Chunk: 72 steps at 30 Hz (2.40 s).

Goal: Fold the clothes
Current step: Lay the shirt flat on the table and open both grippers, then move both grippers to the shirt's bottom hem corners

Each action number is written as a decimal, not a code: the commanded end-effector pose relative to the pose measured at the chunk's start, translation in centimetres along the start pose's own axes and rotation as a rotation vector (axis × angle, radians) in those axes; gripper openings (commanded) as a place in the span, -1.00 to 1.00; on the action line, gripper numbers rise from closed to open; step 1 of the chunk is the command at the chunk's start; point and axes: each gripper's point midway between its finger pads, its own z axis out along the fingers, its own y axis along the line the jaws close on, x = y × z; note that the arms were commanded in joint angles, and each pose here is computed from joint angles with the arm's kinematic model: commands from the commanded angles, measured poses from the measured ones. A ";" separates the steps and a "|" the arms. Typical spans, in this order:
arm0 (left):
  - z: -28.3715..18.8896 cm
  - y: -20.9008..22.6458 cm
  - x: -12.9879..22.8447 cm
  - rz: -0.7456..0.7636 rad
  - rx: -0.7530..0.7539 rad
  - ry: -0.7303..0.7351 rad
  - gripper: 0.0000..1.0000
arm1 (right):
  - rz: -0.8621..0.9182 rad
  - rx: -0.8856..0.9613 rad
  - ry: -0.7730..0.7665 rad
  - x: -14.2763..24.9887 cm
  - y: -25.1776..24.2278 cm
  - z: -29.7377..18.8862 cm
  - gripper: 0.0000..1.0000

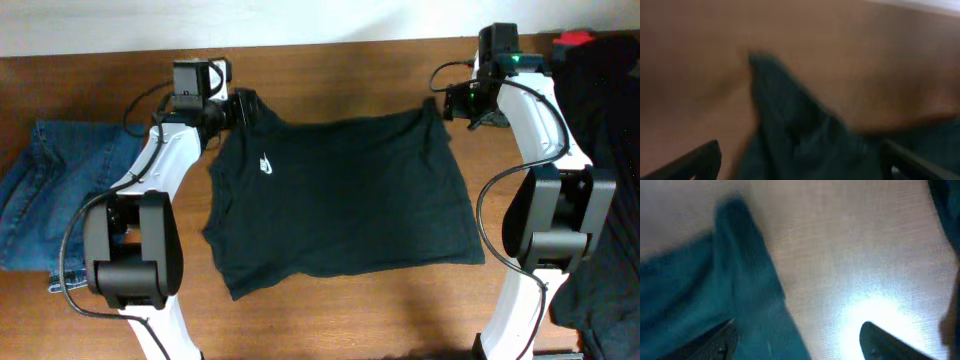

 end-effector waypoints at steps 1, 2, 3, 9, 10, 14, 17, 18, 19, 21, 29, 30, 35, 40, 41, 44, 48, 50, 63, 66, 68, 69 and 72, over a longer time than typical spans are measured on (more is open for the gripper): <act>-2.7 -0.9 0.8 -0.005 0.014 0.058 0.98 | -0.008 0.013 0.029 0.9 -0.6 -1.4 0.68; -3.3 -0.9 1.3 -0.011 0.010 0.081 0.98 | -0.006 0.014 0.039 1.2 -0.7 -1.7 0.69; -4.1 -1.0 1.7 -0.017 0.005 0.102 0.99 | -0.004 0.008 0.050 1.6 -0.8 -2.3 0.70; -10.5 -1.7 3.7 -0.023 -0.031 0.204 0.98 | 0.042 -0.079 0.118 4.3 -1.7 -7.1 0.71; -11.4 -1.9 4.1 -0.027 -0.034 0.219 0.98 | 0.050 -0.087 0.131 4.7 -1.8 -7.6 0.71; -14.5 -2.2 6.8 -0.053 -0.049 0.326 0.98 | 0.076 -0.138 0.208 7.3 -2.7 -10.1 0.71; -16.4 -2.2 10.2 -0.090 -0.067 0.469 0.99 | 0.078 -0.193 0.276 9.5 -2.8 -11.9 0.68; -16.8 -2.2 10.8 -0.097 -0.072 0.499 0.98 | 0.079 -0.192 0.284 9.8 -3.0 -12.3 0.68; -17.4 -2.1 11.9 -0.108 -0.080 0.546 0.98 | 0.074 -0.192 0.298 10.5 -3.2 -13.0 0.68; -18.0 -2.2 12.6 -0.116 -0.085 0.579 0.98 | 0.072 -0.192 0.315 11.3 -3.3 -13.9 0.66; -21.6 -3.1 12.6 -0.103 -0.082 0.548 0.98 | 0.062 -0.182 0.256 14.1 -3.4 -19.4 0.67; -22.3 -3.3 12.5 -0.100 -0.080 0.536 0.98 | 0.063 -0.182 0.235 14.6 -3.4 -20.2 0.68; -24.9 -4.5 13.0 -0.068 -0.063 0.483 0.98 | 0.092 -0.177 0.151 16.8 -3.4 -22.1 0.72; -25.1 -5.0 16.5 -0.048 -0.045 0.531 0.98 | 0.133 -0.177 0.104 19.5 -3.4 -20.5 0.77; -24.8 -5.1 17.4 -0.050 -0.034 0.550 0.98 | 0.148 -0.177 0.098 19.9 -3.4 -19.8 0.79; -23.6 -5.4 20.2 -0.077 0.017 0.607 0.98 | 0.168 -0.189 0.084 20.9 -3.1 -17.4 0.79; -21.5 -4.5 24.3 -0.156 0.013 0.683 0.98 | 0.176 -0.253 0.095 21.9 -2.0 -13.9 0.80; -21.3 -4.1 25.9 -0.183 -0.001 0.719 0.98 | 0.191 -0.256 0.100 22.2 -1.9 -12.6 0.80; -20.6 -5.1 31.0 -0.271 0.107 0.830 0.98 | 0.187 -0.236 0.069 23.4 -2.3 -7.3 0.81; -20.0 -5.0 30.8 -0.261 0.108 0.805 0.98 | 0.188 -0.236 0.076 23.9 -2.3 -6.7 0.80; -19.6 -4.4 30.5 -0.266 0.072 0.785 0.98 | 0.188 -0.235 0.080 24.1 -2.3 -6.5 0.82; -19.6 -4.0 30.5 -0.274 0.041 0.782 0.98 | 0.188 -0.235 0.080 24.1 -2.3 -6.5 0.82; -19.5 -3.0 30.6 -0.308 -0.040 0.777 0.98 | 0.187 -0.235 0.080 24.1 -2.3 -6.5 0.84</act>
